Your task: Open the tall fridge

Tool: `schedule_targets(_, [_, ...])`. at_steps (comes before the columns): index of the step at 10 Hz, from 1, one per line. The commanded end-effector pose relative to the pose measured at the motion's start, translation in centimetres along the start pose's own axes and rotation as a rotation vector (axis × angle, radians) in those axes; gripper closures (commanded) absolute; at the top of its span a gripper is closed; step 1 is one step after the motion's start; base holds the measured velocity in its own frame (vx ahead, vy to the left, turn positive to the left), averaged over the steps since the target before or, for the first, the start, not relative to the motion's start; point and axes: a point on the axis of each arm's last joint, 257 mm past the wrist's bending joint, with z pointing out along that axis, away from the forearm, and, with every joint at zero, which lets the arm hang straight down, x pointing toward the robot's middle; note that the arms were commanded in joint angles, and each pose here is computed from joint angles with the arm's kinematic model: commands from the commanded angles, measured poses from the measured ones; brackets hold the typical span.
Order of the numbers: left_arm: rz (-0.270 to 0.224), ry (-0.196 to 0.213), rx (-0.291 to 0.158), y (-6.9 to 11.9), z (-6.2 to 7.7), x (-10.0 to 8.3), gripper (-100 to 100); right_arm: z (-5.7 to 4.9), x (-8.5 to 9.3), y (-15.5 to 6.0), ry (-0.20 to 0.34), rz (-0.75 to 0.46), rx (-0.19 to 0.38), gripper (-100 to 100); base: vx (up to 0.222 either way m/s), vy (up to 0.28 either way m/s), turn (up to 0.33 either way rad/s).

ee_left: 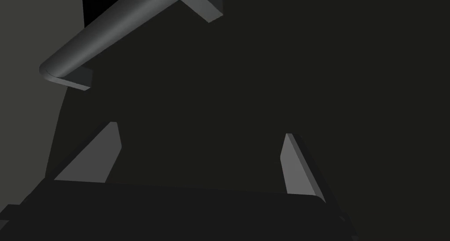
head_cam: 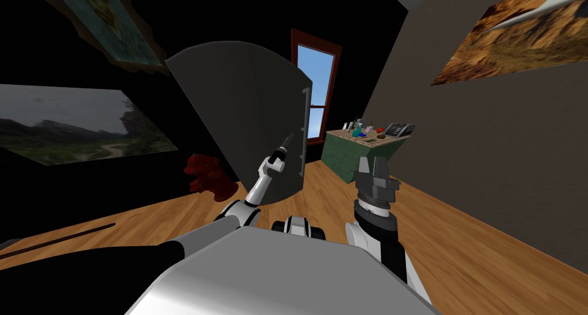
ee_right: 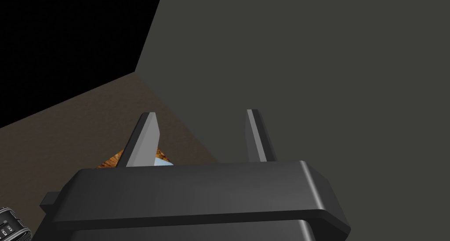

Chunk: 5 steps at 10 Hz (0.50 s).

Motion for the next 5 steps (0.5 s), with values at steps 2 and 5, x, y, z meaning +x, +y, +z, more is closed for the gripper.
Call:
schedule_targets(2, [0.044, 0.057, -0.065, 0.7, 2.7, 1.7, -100, 0.0, 0.0, 0.0, 0.0, 0.0, 0.0, 0, 0.017, -0.017, -0.047])
schedule_targets(5, [0.068, 0.08, -0.083, -0.1, 4.2, 2.0, -100, 0.0, 0.0, 0.0, 0.0, 0.0, 0.0, 0, 0.019, -0.018, -0.028])
